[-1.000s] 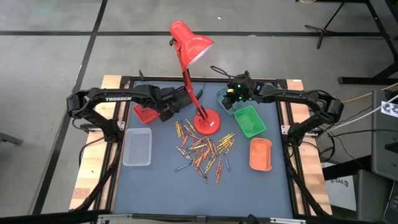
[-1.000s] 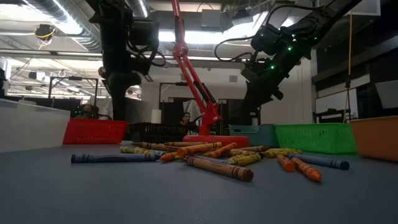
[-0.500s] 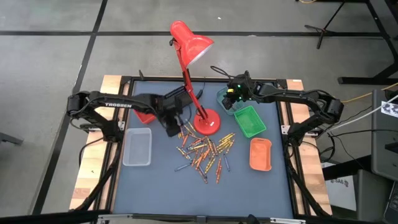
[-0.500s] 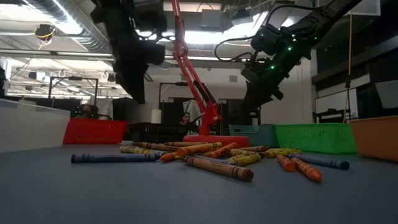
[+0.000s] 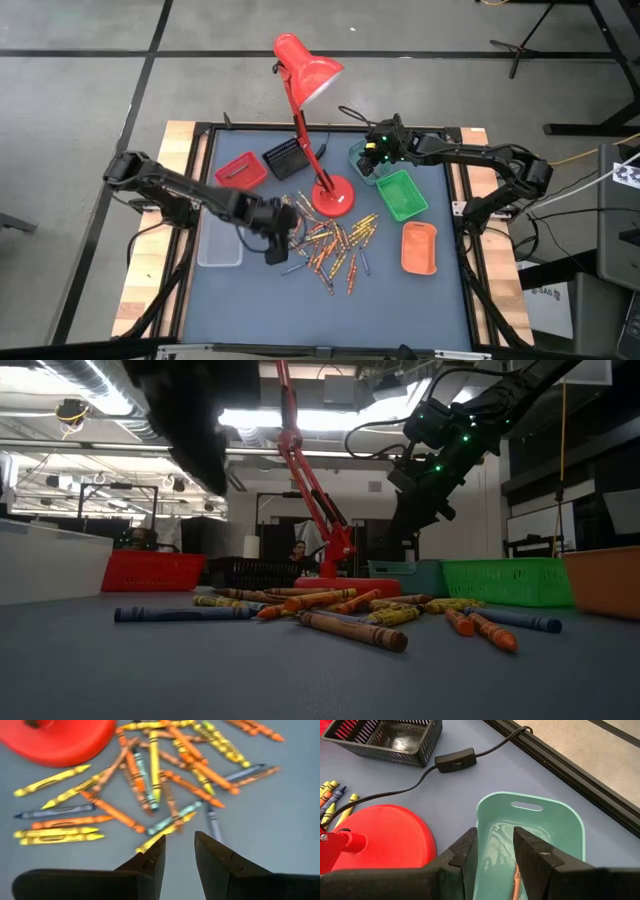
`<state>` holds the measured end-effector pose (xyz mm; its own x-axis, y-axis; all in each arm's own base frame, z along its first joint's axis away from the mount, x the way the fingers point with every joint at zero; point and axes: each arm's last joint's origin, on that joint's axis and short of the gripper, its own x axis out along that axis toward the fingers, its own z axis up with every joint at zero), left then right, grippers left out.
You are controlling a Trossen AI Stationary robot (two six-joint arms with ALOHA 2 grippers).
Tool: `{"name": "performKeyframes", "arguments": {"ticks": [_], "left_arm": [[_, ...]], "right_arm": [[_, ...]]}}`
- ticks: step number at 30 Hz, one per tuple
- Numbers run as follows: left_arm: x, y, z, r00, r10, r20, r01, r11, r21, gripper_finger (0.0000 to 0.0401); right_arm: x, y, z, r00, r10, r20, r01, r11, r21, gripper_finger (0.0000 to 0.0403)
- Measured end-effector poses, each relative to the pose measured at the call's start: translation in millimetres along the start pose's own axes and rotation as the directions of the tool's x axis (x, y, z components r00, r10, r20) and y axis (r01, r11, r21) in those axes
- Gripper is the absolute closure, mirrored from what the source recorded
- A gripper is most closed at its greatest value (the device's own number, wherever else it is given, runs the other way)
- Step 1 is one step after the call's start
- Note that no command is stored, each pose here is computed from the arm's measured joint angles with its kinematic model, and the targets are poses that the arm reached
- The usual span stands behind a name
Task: Sort crayons
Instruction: Put the blue crayon into the middle left red bin
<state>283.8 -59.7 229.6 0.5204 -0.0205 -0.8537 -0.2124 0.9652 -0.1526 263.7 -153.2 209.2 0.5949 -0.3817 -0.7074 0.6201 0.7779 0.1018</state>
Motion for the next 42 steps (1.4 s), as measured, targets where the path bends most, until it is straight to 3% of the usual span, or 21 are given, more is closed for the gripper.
{"name": "performKeyframes", "arguments": {"ticks": [6,12,21,31,42], "left_arm": [[-4.7,-32.3,-12.8,0.997,0.013,0.073,-0.019,0.997,0.078,0.0312],[-3.3,-56.1,-22.6,0.991,0.005,0.130,-0.013,0.998,0.058,0.0312],[43.2,-83.7,-40.8,0.997,-0.002,0.081,-0.007,0.994,0.113,0.0312],[90.9,-82.4,-57.3,0.993,0.114,0.013,-0.115,0.983,0.145,0.0312],[98.9,-71.6,-53.9,0.989,0.150,-0.012,-0.149,0.988,0.049,0.0314]], "right_arm": [[0.0,0.0,0.0,1.000,0.000,0.000,0.000,1.000,0.000,0.0278],[0.0,0.0,-0.1,1.000,0.000,-0.001,0.000,1.000,0.000,0.0278],[0.0,-0.1,-0.6,1.000,-0.001,-0.006,0.001,1.000,0.000,0.0278],[0.0,-0.2,-0.6,1.000,-0.001,-0.006,0.001,1.000,0.000,0.0278],[0.0,-0.2,-0.6,1.000,-0.001,-0.006,0.001,1.000,0.000,0.0278]]}}
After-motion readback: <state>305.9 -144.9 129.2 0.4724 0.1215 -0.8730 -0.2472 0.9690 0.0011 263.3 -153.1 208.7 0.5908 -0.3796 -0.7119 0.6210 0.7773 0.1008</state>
